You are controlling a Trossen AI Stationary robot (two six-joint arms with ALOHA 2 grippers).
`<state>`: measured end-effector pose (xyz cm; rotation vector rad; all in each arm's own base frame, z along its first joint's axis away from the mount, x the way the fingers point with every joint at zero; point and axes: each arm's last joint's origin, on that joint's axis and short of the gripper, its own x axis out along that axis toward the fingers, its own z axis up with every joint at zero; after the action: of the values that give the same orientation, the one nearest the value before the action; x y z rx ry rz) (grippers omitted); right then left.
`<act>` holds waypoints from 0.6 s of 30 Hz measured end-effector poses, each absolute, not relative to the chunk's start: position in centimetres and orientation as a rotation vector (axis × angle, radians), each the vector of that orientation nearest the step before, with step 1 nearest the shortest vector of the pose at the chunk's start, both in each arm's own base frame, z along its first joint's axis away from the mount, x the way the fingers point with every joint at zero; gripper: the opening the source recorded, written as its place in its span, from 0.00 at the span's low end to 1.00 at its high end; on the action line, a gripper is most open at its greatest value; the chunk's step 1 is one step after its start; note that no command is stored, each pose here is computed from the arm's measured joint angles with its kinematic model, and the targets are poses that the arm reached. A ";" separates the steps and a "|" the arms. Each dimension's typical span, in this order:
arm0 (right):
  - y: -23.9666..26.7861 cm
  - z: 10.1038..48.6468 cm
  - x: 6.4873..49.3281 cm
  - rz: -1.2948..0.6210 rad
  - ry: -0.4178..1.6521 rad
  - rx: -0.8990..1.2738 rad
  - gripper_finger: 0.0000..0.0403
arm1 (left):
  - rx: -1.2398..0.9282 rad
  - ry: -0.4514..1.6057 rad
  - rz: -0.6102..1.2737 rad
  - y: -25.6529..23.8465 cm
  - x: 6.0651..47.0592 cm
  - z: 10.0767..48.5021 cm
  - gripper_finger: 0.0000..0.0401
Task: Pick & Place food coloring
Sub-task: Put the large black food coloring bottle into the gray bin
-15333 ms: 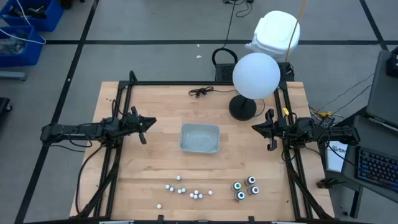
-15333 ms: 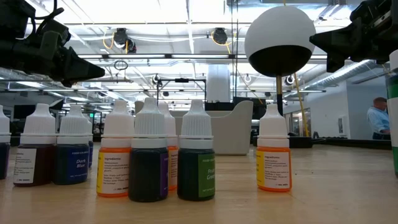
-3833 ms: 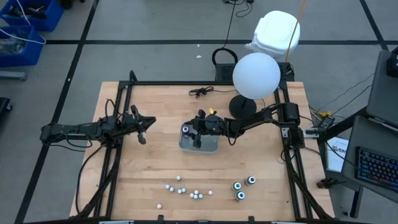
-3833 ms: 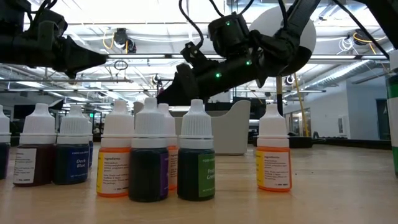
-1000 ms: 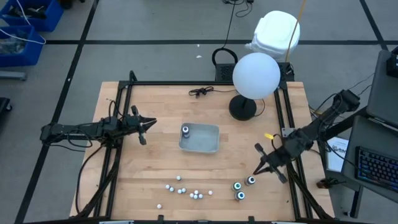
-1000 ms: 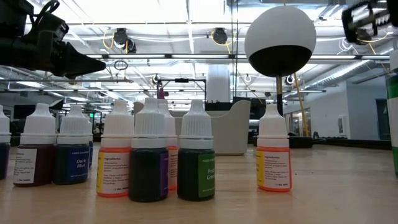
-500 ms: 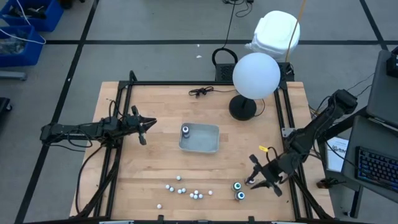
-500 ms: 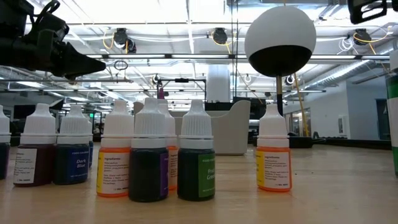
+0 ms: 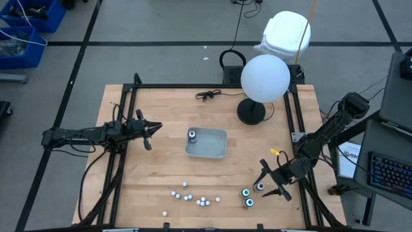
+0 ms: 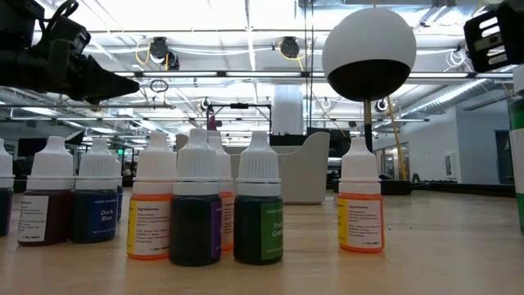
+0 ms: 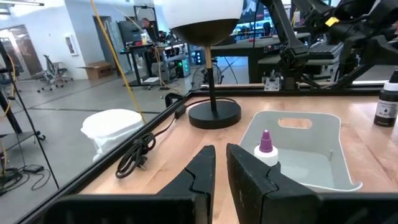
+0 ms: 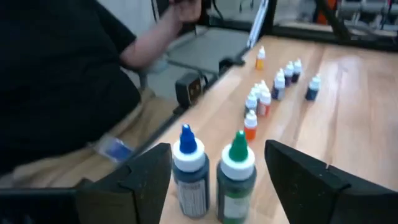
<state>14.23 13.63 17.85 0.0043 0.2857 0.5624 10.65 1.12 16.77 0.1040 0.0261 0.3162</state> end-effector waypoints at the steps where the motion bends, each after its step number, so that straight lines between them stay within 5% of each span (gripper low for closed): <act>1: 13.5 17.6 14.1 0.564 0.279 0.006 0.61 | 0.104 0.026 0.316 1.1 10.7 16.8 0.12; 18: 12.3 14.8 12.8 0.569 0.275 -0.028 0.59 | 0.100 0.024 0.316 1.1 10.7 16.8 0.12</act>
<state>12.82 12.35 14.77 -0.0282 0.2755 0.5689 10.65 1.12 16.78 0.1000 0.0242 0.3163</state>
